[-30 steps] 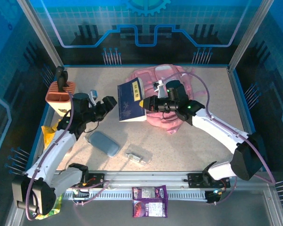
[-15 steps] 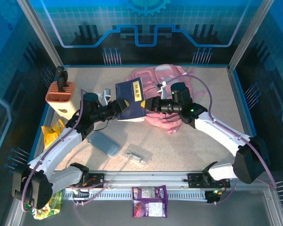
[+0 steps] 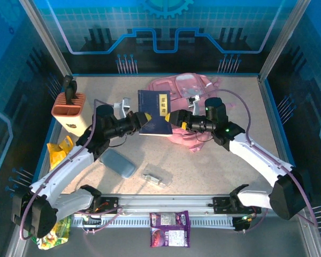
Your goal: Pack books, pencil case, and school supplies into a backpack
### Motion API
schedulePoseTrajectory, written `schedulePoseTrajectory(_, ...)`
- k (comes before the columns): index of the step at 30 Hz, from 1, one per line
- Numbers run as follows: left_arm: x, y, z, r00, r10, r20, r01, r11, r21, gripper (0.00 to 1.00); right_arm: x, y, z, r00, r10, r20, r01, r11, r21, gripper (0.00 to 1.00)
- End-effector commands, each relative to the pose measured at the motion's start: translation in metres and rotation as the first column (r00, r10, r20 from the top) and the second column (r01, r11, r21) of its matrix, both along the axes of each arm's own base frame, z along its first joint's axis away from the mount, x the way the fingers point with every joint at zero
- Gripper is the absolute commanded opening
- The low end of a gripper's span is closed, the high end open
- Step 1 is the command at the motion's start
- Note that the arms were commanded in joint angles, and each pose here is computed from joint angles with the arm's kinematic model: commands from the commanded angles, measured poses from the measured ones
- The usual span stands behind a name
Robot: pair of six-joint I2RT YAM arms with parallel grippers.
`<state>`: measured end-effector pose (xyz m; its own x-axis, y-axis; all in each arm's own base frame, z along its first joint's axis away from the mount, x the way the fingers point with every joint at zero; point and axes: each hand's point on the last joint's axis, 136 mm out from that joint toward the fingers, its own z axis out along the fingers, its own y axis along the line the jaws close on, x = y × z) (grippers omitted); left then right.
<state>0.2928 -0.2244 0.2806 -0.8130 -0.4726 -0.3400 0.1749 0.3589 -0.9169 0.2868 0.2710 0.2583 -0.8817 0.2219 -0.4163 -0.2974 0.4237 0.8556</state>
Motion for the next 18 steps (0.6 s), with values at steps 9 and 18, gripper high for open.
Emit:
schedulePoseTrajectory(9, 0.006, -0.027, 0.06, 0.982, -0.006, 0.189, 0.024, 0.995, -0.092, 0.0, -0.018, 0.009, 0.044, 0.991, 0.13, 0.024, -0.132, 0.956, 0.26, 0.84)
schedulePoseTrajectory(18, 0.003, -0.024, 0.022, 0.99, -0.007, 0.139, -0.001, 0.998, 0.056, 0.0, -0.017, -0.006, 0.039, 0.997, 0.075, 0.013, -0.076, 0.974, 0.213, 0.47)
